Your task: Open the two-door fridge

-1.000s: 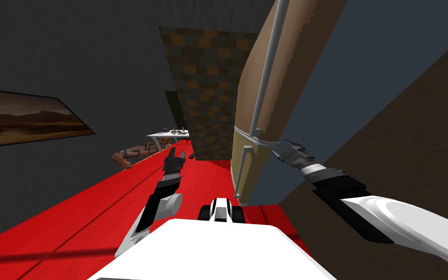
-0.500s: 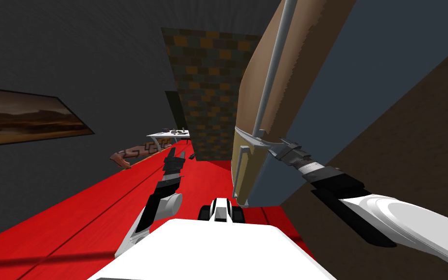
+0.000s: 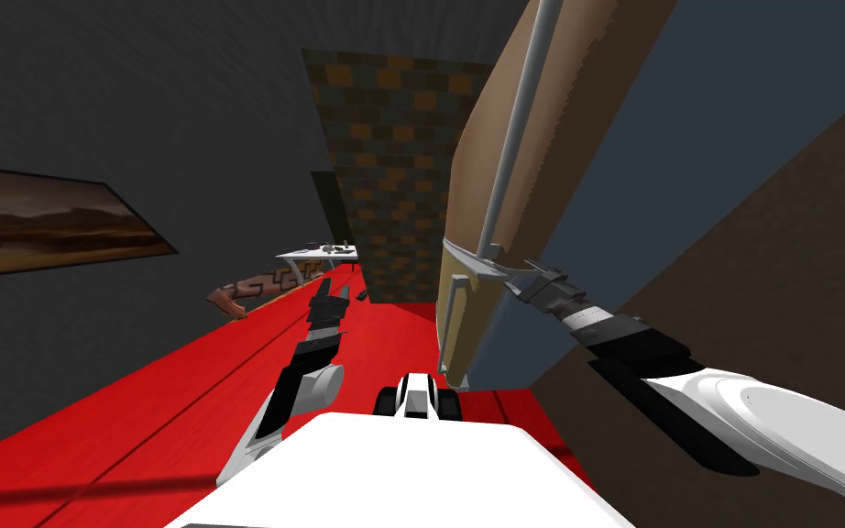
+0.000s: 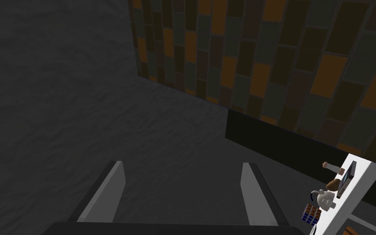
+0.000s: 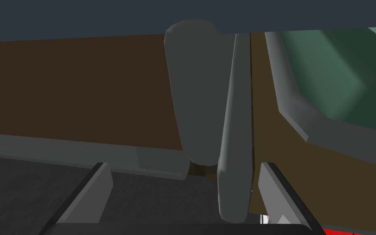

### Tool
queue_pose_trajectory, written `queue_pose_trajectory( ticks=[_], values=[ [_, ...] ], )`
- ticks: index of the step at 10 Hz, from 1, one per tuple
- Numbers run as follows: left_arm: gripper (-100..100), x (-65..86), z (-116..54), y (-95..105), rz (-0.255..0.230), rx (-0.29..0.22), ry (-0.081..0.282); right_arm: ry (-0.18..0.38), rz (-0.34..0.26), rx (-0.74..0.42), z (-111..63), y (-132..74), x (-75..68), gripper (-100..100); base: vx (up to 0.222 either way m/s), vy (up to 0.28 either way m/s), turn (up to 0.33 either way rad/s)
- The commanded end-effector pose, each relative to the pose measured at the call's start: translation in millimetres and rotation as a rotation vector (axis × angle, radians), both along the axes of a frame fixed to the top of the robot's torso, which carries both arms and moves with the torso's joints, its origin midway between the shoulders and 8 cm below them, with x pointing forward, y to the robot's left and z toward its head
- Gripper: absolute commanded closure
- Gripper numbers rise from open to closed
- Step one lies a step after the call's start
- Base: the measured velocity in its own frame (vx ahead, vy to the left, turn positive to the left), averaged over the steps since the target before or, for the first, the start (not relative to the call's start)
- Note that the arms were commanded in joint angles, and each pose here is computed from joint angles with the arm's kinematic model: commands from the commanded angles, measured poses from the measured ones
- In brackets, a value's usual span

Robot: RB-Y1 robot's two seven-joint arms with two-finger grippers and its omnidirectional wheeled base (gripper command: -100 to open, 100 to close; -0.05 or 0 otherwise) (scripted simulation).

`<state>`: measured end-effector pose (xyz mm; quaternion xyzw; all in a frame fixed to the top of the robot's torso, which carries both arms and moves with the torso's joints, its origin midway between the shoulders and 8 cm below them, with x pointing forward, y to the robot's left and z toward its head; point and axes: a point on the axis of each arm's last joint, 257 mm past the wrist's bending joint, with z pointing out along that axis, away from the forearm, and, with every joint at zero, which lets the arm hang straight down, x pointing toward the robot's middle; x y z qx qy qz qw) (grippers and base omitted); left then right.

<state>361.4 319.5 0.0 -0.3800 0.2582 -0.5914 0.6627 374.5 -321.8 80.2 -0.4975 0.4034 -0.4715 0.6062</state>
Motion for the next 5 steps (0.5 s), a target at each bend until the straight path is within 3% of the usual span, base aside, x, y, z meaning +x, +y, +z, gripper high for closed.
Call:
queue_pose_trajectory(
  ticks=[1,2,5],
  values=[
    [0,0.0,0.1,0.0,0.000,0.000,0.000,0.006,0.002,0.001,-2.5,1.0,-0.2,-100,-0.031,-0.005,-0.046],
    [0,0.0,0.1,0.0,0.000,0.000,0.000,0.012,0.004,0.003,-4.7,1.2,-0.5,100,-0.030,0.003,-0.037],
    [0,0.0,0.0,-0.1,0.000,0.000,0.000,0.022,-0.064,0.006,-9.1,-29.0,7.1,100,0.027,0.216,-0.063]
  ],
)
